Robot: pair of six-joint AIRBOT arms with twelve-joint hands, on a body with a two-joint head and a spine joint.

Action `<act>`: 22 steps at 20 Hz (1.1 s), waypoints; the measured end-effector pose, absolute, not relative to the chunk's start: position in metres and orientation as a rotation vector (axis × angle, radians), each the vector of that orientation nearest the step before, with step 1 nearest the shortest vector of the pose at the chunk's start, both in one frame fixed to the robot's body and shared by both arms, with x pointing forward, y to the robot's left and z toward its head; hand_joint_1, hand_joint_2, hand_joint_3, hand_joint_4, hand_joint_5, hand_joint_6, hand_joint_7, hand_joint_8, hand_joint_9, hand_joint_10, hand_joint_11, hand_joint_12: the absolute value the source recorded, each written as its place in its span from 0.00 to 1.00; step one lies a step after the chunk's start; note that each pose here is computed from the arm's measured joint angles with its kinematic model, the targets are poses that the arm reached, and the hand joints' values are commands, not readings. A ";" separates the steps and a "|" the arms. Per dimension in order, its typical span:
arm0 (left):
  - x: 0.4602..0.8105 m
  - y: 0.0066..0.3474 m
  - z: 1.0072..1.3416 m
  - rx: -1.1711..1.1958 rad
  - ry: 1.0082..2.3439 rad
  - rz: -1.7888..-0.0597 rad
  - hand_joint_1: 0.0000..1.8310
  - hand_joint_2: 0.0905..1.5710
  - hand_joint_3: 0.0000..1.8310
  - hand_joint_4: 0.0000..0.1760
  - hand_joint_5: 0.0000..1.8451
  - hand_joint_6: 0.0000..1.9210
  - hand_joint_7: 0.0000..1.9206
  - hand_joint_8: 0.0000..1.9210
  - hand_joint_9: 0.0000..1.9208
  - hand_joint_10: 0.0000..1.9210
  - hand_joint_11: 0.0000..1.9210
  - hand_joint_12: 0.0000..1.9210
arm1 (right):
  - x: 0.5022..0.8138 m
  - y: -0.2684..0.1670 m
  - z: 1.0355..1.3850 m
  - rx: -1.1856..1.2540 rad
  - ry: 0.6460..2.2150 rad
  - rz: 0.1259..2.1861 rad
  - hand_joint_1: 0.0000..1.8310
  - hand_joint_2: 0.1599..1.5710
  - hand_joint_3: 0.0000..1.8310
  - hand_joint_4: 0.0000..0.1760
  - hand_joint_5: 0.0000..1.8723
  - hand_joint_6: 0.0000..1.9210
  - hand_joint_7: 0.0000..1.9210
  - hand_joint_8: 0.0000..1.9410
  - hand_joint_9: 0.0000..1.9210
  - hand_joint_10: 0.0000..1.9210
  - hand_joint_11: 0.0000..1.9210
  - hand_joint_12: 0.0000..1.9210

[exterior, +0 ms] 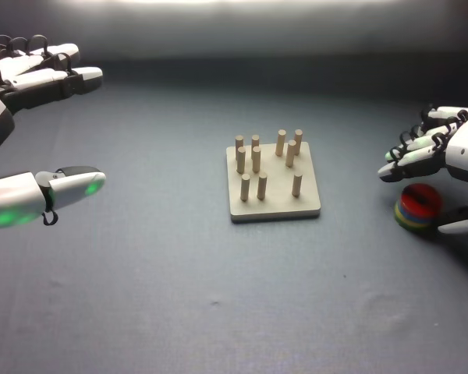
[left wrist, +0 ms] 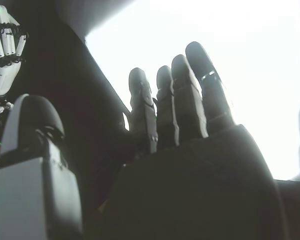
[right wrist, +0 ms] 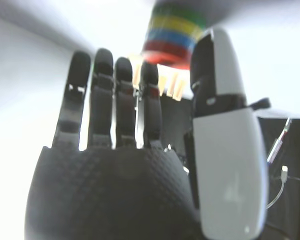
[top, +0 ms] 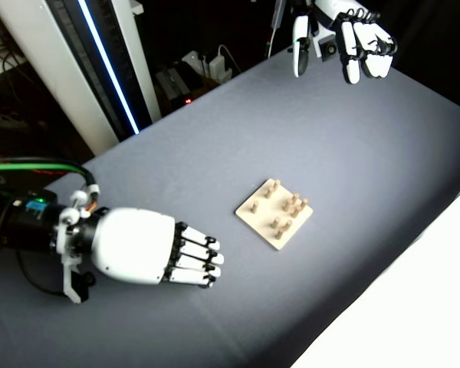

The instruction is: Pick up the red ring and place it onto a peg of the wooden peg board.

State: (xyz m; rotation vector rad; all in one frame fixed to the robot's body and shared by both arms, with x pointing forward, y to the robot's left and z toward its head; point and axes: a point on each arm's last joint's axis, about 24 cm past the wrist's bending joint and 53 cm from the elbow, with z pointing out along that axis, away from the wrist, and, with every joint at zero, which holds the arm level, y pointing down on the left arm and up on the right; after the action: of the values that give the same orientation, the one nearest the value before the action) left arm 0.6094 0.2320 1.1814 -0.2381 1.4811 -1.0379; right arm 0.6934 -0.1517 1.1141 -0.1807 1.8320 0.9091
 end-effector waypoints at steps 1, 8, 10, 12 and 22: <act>0.609 0.232 1.181 -0.238 1.481 -1.038 0.35 0.67 0.00 0.00 0.24 0.00 0.12 0.00 0.12 0.00 0.00 0.48 | 0.694 -0.152 1.112 -0.179 1.838 0.905 0.61 0.63 0.00 0.00 0.33 0.01 0.28 0.01 0.32 0.02 0.09 0.60; 0.610 0.232 1.182 -0.238 1.481 -1.040 0.35 0.66 0.00 0.00 0.25 0.00 0.13 0.00 0.13 0.00 0.00 0.51 | 0.694 -0.149 1.111 -0.180 1.838 0.908 0.65 0.64 0.00 0.00 0.45 0.01 0.46 0.03 0.45 0.07 0.13 0.76; 0.609 0.232 1.182 -0.235 1.481 -1.042 0.34 0.67 0.00 0.00 0.24 0.00 0.13 0.00 0.13 0.00 0.00 0.50 | 0.694 -0.149 1.111 -0.181 1.837 0.910 0.65 0.72 0.00 0.00 0.44 0.53 0.45 0.66 0.38 0.32 0.13 0.83; 0.609 0.231 1.181 -0.238 1.482 -1.044 0.37 0.67 0.00 0.00 0.25 0.00 0.14 0.00 0.14 0.00 0.00 0.52 | 0.695 -0.150 1.112 -0.181 1.835 0.908 0.66 0.70 0.00 0.04 0.48 0.54 0.48 0.60 0.40 0.43 0.23 0.78; 0.610 0.231 1.180 -0.240 1.482 -1.044 0.35 0.66 0.00 0.00 0.26 0.00 0.14 0.00 0.15 0.00 0.00 0.53 | 0.691 -0.139 1.120 -0.198 1.805 0.944 0.69 0.65 0.00 0.00 0.57 0.37 0.55 0.55 0.53 0.58 0.41 0.80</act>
State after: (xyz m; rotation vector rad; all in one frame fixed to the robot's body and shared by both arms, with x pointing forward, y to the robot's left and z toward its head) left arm 0.6096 0.2311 1.1801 -0.2399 1.4819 -1.0439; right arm 0.6911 -0.1389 1.1199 -0.1975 1.8047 0.9439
